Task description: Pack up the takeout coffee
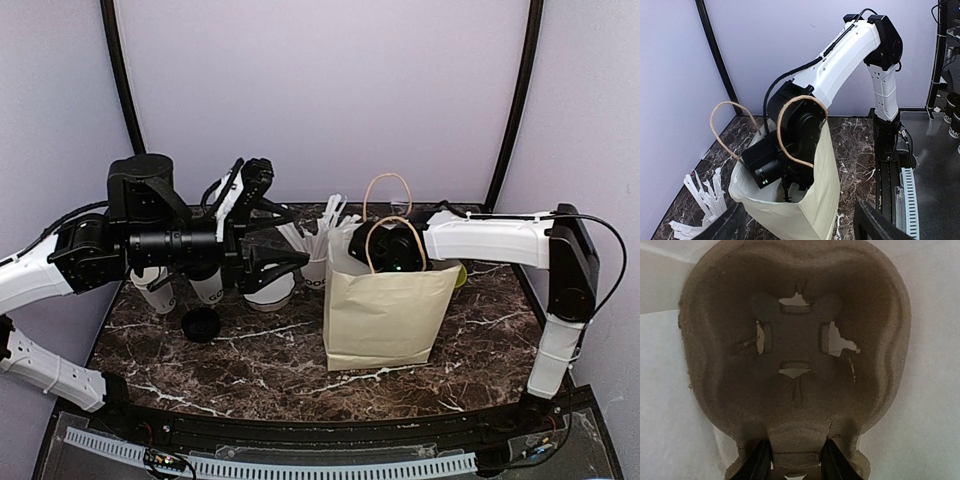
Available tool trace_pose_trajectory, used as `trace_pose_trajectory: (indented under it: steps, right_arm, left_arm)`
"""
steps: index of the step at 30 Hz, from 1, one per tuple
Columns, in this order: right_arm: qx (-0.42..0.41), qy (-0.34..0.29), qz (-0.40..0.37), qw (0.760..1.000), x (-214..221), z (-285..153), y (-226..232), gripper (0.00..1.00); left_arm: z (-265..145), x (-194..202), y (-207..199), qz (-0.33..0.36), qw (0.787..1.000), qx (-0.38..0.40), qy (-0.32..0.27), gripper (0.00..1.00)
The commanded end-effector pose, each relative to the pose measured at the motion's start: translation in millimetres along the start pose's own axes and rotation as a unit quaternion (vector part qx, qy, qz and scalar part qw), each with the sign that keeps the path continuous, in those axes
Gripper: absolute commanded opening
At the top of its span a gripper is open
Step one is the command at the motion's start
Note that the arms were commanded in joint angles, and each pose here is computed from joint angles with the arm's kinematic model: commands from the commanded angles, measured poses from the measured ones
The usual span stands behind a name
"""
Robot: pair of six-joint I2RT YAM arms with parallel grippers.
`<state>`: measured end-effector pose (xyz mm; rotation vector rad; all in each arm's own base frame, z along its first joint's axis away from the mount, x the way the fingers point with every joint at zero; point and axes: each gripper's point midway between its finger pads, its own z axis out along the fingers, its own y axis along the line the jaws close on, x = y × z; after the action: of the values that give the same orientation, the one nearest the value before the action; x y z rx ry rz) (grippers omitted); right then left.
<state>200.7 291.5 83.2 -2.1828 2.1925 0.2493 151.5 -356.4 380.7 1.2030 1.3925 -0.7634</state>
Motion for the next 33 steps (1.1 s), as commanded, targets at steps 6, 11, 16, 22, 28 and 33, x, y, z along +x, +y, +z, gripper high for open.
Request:
trace_pose_trajectory:
  steps: [6,11,16,22,28,33]
  right_arm:
    - [0.014,-0.005,0.004,1.000,-3.8,-8.9,7.7,0.46]
    - [0.018,-0.016,0.001,1.000,-6.2,-22.5,14.7,0.66]
    - [0.004,-0.028,-0.001,1.000,-10.2,-35.3,24.3,0.75]
    - [0.009,-0.039,-0.005,0.999,-15.3,-58.7,31.2,0.80]
    - [0.019,-0.048,-0.014,0.999,-16.9,-77.5,33.2,0.80]
    - [0.028,-0.075,-0.031,0.996,-21.2,-99.5,38.0,0.79]
  left_arm:
    - [-5.4,-6.9,2.4,0.001,1.000,-0.006,-0.016,0.76]
    - [-7.0,-6.6,3.0,0.000,1.000,-0.008,-0.015,0.76]
    - [-6.7,-6.6,2.6,0.002,1.000,-0.007,-0.014,0.76]
    - [-11.3,-5.7,10.4,0.005,1.000,-0.030,-0.007,0.76]
    - [-17.3,0.2,22.1,-0.003,0.999,-0.050,0.005,0.77]
    - [-16.3,6.8,34.0,-0.021,0.998,-0.051,0.011,0.77]
